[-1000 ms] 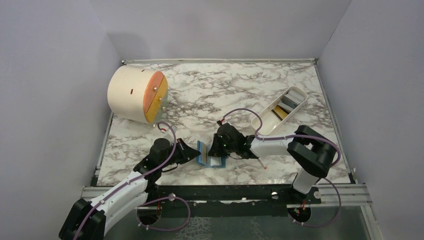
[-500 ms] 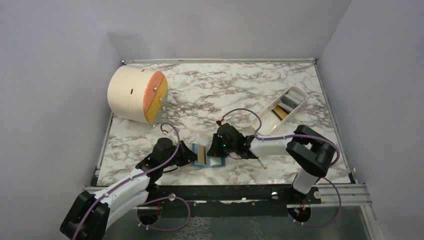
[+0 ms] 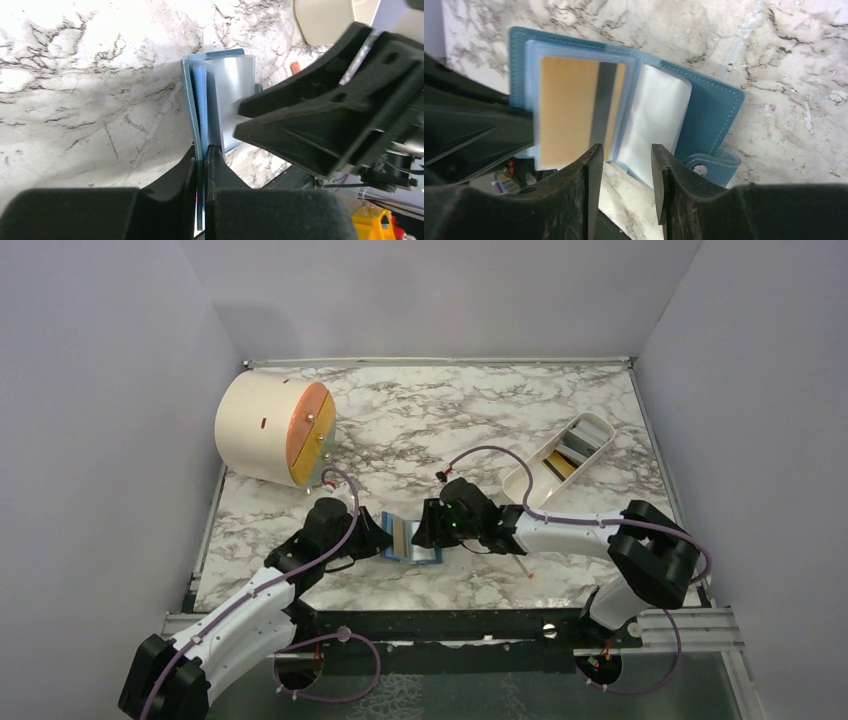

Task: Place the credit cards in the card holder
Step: Insert the credit card into the card holder.

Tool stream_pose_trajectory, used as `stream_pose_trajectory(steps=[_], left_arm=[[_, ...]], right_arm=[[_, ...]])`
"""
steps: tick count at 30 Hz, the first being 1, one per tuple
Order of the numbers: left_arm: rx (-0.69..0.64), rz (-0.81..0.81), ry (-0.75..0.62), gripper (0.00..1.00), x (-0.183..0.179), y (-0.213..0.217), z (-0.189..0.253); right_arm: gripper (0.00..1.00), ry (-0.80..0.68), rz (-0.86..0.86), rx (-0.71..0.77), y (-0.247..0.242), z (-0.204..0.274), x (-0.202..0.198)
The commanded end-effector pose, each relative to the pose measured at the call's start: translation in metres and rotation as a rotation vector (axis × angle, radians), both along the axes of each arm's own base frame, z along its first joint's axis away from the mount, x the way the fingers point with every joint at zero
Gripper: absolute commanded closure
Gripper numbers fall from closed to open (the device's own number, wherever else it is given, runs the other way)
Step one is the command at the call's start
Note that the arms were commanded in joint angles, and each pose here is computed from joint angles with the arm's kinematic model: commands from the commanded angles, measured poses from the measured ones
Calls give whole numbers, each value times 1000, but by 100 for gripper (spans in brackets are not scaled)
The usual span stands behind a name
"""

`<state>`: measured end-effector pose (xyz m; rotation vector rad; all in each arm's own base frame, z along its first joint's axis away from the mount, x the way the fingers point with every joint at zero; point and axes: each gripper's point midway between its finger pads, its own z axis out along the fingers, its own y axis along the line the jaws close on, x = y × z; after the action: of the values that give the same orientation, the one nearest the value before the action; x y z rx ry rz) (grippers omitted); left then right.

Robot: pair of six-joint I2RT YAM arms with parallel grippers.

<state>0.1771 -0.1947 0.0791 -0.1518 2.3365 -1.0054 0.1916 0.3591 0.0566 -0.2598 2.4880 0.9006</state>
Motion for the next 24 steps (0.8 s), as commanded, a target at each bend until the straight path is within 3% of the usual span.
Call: stream_pose_trajectory(steps=[1,10,14,20,24], left_arm=[[100,20,1,100,6,10,-1],[260,43,72,100,16,19,-6],[313,44,92,100,20,19,-7],[366,12,113,100,22,8,-9],[330,-1,110,100,20,-6,-4]], right_arm=[[56,-40,16,74,8,31,-1],[52,-8,63,182,34,35,-4],[52,-11,3,131,28,15,5],[70,-76,-52,7,18,-12,26],[77,-82,3,31,28,-21,23]])
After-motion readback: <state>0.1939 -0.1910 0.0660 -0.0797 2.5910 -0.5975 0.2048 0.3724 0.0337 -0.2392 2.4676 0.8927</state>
